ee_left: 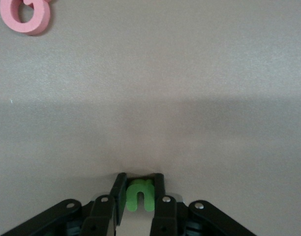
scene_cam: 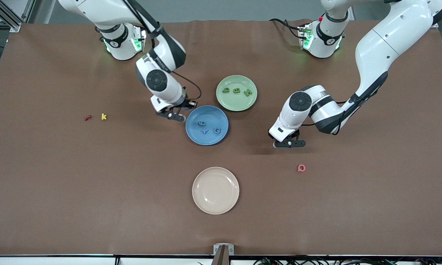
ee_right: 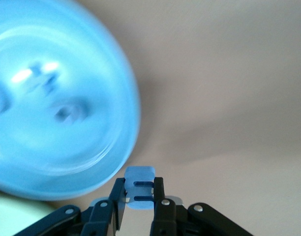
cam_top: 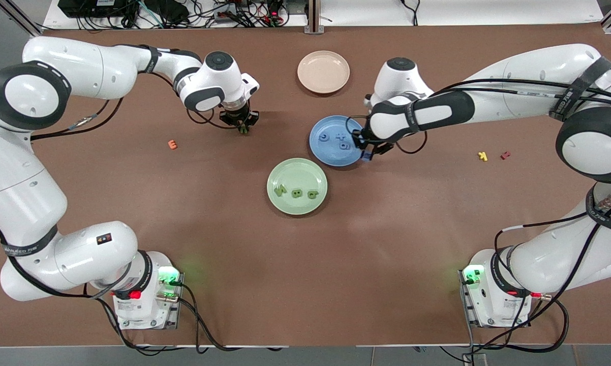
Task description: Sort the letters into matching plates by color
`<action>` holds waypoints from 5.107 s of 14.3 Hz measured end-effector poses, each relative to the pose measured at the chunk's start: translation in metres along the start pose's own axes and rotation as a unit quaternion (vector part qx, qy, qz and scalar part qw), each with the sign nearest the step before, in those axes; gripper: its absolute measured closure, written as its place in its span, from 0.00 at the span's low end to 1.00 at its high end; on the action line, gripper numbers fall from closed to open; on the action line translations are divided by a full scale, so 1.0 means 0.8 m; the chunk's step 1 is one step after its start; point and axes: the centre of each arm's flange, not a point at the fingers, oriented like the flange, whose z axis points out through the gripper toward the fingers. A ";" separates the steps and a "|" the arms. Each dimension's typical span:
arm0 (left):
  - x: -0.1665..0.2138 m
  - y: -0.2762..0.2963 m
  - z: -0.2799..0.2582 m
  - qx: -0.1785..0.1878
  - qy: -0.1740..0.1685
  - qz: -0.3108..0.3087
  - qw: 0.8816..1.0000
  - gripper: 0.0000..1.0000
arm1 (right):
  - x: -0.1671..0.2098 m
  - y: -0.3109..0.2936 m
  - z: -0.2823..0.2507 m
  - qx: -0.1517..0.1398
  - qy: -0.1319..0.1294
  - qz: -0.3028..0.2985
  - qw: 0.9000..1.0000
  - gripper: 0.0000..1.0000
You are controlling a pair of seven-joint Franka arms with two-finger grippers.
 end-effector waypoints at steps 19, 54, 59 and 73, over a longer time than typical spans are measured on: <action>-0.187 0.223 -0.061 0.034 -0.038 -0.044 0.998 0.74 | -0.118 -0.155 0.071 0.013 -0.049 0.057 0.997 0.73; -0.036 0.175 -0.169 -0.058 -0.021 -0.118 0.991 0.00 | 0.079 -0.118 0.007 0.034 -0.016 -0.007 0.999 0.69; 0.004 0.121 -0.191 -0.076 -0.044 -0.100 0.991 0.00 | 0.072 -0.124 0.007 0.033 -0.016 0.007 0.999 0.19; 0.091 -0.191 -0.250 -0.085 -0.028 -0.030 0.996 0.01 | 0.225 0.032 -0.227 -0.112 0.012 -0.089 0.990 0.00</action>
